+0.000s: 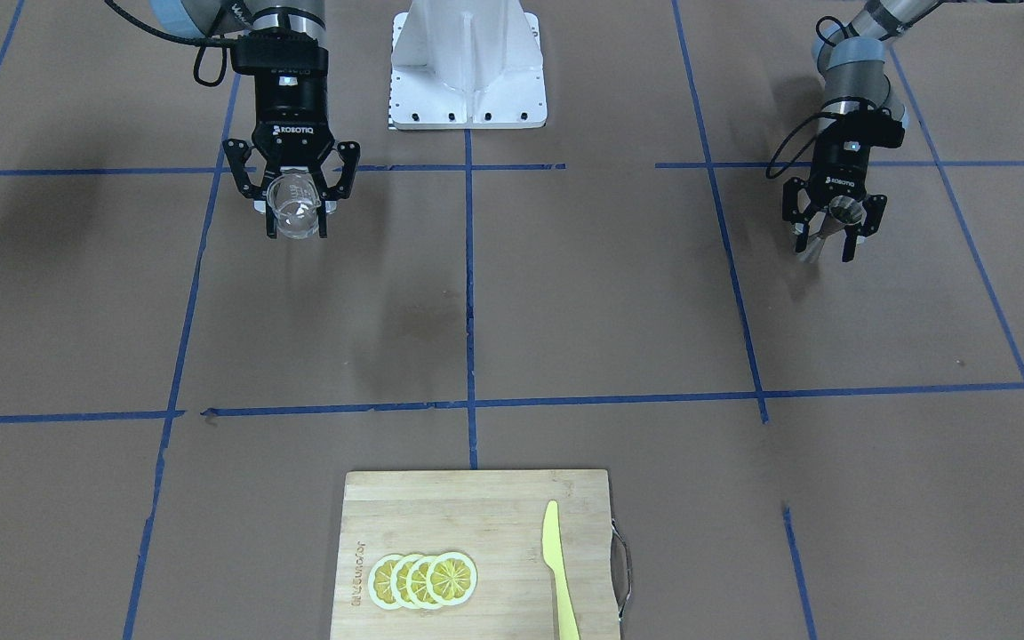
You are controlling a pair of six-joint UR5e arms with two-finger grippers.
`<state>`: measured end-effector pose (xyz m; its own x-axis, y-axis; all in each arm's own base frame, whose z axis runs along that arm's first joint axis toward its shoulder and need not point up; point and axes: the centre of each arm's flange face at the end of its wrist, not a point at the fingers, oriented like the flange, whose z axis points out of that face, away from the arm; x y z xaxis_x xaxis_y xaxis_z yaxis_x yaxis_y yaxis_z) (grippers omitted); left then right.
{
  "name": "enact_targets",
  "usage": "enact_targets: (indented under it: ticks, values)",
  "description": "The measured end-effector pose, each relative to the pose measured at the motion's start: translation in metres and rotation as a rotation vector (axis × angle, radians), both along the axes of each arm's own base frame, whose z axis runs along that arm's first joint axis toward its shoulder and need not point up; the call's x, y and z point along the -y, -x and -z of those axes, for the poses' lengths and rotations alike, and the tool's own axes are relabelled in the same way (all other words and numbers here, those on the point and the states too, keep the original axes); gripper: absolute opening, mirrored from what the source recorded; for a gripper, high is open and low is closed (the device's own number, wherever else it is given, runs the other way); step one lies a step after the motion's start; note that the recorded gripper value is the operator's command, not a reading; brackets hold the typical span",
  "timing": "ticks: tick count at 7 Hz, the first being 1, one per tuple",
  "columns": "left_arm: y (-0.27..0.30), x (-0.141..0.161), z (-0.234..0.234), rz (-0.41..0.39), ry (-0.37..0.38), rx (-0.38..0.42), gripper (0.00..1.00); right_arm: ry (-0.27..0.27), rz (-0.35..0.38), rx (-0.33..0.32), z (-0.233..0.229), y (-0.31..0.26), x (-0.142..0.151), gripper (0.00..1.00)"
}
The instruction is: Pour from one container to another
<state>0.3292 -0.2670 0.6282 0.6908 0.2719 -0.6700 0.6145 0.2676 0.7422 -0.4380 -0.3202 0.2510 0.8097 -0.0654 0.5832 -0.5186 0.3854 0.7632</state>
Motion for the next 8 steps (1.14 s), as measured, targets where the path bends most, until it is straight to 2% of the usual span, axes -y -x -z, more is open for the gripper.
enact_targets:
  ticks: [5,8]
  values:
    - [0.028,-0.008,-0.012,-0.005,-0.001,0.004,1.00,-0.002,-0.001,0.006,0.003,0.000,0.000,0.00]
    - [0.030,-0.033,-0.014,-0.056,-0.007,-0.010,1.00,-0.003,-0.002,0.009,0.004,-0.001,0.000,0.00]
